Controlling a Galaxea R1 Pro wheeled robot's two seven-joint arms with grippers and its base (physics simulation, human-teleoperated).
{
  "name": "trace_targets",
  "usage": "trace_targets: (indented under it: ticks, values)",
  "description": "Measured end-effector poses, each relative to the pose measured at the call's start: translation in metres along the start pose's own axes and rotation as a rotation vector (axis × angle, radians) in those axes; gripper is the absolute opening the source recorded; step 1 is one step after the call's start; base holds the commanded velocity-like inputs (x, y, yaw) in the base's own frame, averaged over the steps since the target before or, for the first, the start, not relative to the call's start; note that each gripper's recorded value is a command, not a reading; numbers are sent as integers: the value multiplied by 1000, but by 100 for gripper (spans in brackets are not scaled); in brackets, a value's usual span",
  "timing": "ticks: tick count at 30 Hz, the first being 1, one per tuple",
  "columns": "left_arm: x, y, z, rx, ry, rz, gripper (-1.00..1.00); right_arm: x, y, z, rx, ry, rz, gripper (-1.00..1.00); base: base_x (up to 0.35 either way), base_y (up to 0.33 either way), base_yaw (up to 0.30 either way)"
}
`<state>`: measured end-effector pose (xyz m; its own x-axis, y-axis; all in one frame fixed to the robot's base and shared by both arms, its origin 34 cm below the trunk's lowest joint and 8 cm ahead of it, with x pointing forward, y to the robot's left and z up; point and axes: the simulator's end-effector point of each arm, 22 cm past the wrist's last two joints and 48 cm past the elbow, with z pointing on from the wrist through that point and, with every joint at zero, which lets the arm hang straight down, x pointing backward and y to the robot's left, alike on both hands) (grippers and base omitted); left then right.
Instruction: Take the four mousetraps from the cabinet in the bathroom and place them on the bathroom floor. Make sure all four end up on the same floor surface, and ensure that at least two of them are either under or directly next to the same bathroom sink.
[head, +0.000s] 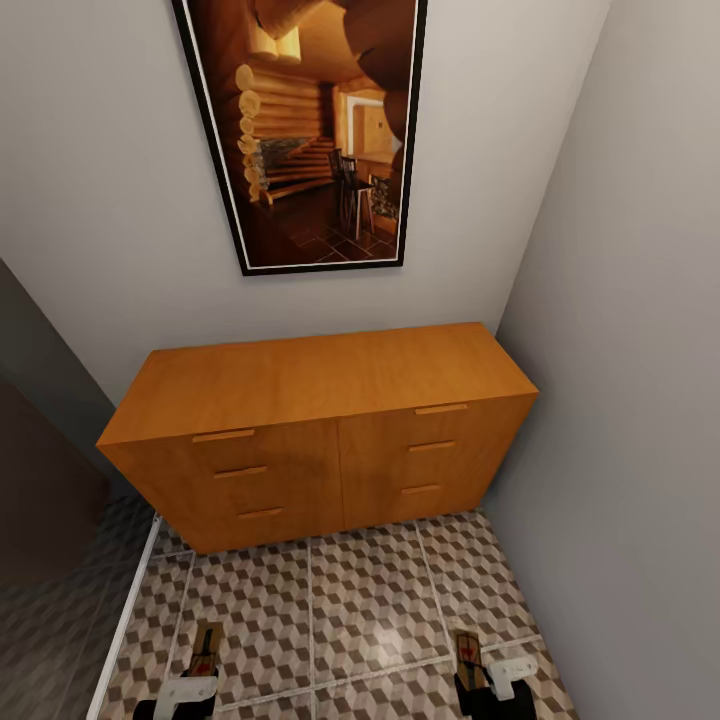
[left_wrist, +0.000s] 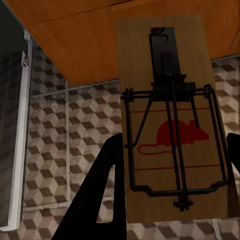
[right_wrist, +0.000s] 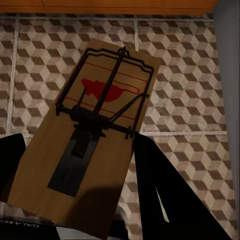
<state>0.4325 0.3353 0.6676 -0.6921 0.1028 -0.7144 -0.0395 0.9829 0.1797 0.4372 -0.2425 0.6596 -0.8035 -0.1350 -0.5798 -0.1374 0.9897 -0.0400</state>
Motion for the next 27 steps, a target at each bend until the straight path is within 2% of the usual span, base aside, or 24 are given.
trace_targets:
  ticks: [8,27]
  values:
    - [0,-4,0,4,1,-4,-100,0,-1,0,1,0,0,-100,-67,0,0]
    - [-1,-4,0,4,-2,-5,-100,-2,-1,0,1,-4,0,-100,-320,0,0]
